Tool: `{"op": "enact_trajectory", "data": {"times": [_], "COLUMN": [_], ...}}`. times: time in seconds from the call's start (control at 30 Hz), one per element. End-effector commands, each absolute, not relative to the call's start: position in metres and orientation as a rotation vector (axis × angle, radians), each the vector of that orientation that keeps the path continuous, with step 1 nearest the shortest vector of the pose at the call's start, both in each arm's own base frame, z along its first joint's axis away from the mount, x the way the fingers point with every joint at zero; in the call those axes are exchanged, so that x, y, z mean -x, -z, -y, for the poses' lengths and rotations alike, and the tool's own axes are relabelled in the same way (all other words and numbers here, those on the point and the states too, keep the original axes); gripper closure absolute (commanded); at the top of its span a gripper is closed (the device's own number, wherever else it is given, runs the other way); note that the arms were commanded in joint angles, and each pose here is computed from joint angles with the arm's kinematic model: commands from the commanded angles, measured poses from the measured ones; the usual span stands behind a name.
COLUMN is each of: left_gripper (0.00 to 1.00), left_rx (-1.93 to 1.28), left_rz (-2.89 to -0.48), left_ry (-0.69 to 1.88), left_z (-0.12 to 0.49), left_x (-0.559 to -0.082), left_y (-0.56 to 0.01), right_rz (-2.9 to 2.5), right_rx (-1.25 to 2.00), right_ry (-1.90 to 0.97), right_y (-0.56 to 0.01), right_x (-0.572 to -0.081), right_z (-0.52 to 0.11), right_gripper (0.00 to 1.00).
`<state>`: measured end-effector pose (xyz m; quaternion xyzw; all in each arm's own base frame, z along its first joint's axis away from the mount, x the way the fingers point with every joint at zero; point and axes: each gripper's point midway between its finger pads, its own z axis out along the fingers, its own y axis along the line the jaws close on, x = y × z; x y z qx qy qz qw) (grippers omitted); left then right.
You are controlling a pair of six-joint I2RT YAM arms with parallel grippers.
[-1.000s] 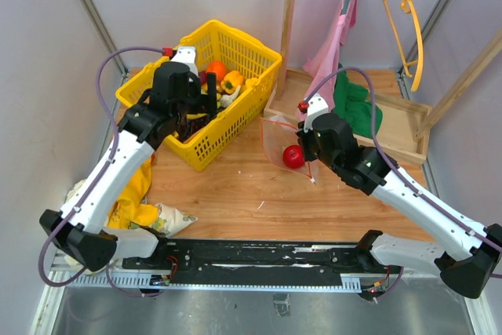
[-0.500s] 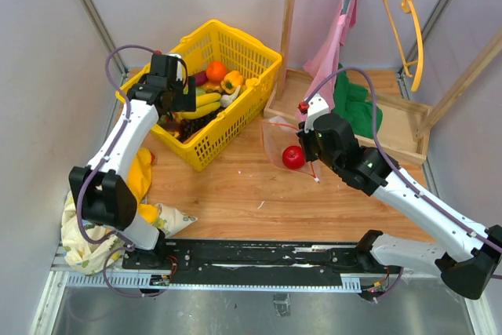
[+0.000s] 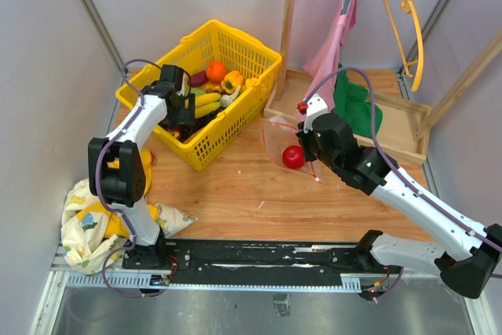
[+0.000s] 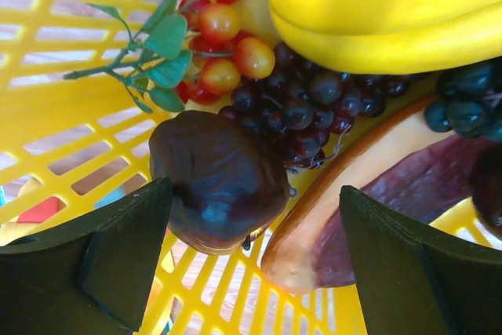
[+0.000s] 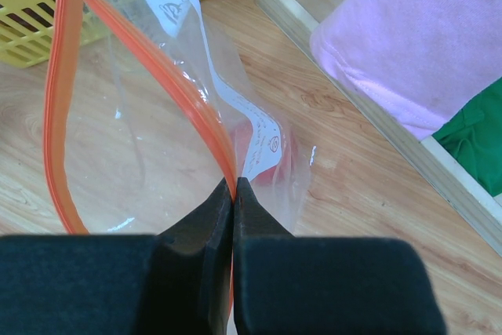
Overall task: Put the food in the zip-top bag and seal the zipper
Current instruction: Pick up the fake fruit from the bin.
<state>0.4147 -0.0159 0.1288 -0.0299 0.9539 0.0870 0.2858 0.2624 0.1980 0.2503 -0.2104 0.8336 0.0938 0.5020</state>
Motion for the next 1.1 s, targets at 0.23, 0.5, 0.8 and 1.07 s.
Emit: {"op": "enact_trajectory", "data": {"times": [0.23, 0.5, 0.8, 1.07], "left_gripper": [0.09, 0.13, 0.34, 0.43], "left_rx": [0.111, 0.105, 0.107, 0.1], "left_rz": [-2.686, -2.716, -2.669, -2.503], "left_ry": [-0.329, -0.339, -0.304, -0.207], "left_z": [-0.001, -0.001, 0.002, 0.012], "left_x": [-0.395, -0.393, -0.398, -0.405], "left_y": [-0.074, -0.064, -0.083, -0.133], "right_rz": [-2.035, -2.035, -2.028, -2.024], "right_rx": [0.508, 0.506, 0.499, 0.491], "right_ry": [-0.191, -0.192, -0.197, -0.187], "right_y": [-0.242, -0.241, -0.245, -0.249], "right_x": [-0.267, -0.268, -0.267, -0.268], "right_z": [-0.192, -0.193, -0.192, -0.19], "right_gripper": [0.99, 0.99, 0.99, 0.99]}}
